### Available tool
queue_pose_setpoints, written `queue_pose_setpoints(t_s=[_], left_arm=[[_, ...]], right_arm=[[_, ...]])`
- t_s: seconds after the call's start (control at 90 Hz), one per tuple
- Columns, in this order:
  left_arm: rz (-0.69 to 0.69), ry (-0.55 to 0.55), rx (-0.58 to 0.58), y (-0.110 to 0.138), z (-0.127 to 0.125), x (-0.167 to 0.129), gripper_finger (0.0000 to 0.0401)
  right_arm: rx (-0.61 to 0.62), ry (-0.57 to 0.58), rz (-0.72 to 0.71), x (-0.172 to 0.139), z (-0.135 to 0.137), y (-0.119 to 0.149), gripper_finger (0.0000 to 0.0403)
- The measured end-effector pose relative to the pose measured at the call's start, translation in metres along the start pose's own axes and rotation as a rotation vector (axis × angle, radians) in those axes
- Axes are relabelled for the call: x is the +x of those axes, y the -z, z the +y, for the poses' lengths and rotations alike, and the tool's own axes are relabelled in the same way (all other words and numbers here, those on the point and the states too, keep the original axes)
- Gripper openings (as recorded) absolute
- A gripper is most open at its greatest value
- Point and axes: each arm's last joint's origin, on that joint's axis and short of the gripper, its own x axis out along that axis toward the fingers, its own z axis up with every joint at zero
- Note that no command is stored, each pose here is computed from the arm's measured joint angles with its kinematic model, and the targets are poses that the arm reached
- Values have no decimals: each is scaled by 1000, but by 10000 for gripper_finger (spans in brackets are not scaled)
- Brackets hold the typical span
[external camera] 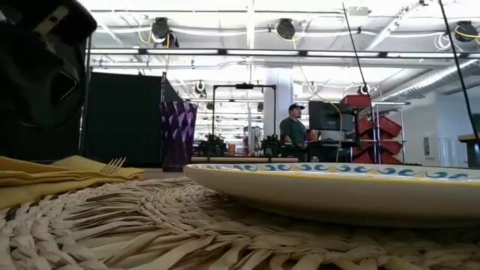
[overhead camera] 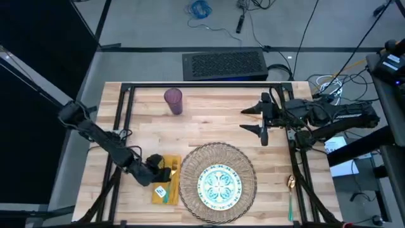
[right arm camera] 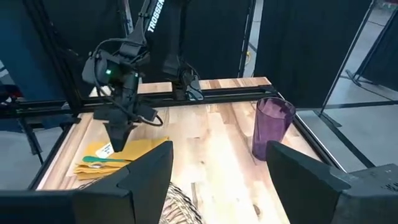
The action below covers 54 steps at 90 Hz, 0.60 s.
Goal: Set table place
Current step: Put the green fork on the yellow table napkin
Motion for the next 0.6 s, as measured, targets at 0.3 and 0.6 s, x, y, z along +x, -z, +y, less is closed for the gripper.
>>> queue_pose_setpoints(t_s=[0.3, 0.6], left_arm=[[-58, -97, 74, 0, -13, 11, 97], [-90, -207, 142, -7, -26, 14, 97]], right_arm=[[-11, -5, 1, 0, 0, 0, 242], [-31, -5, 13, 0, 0, 1, 242]])
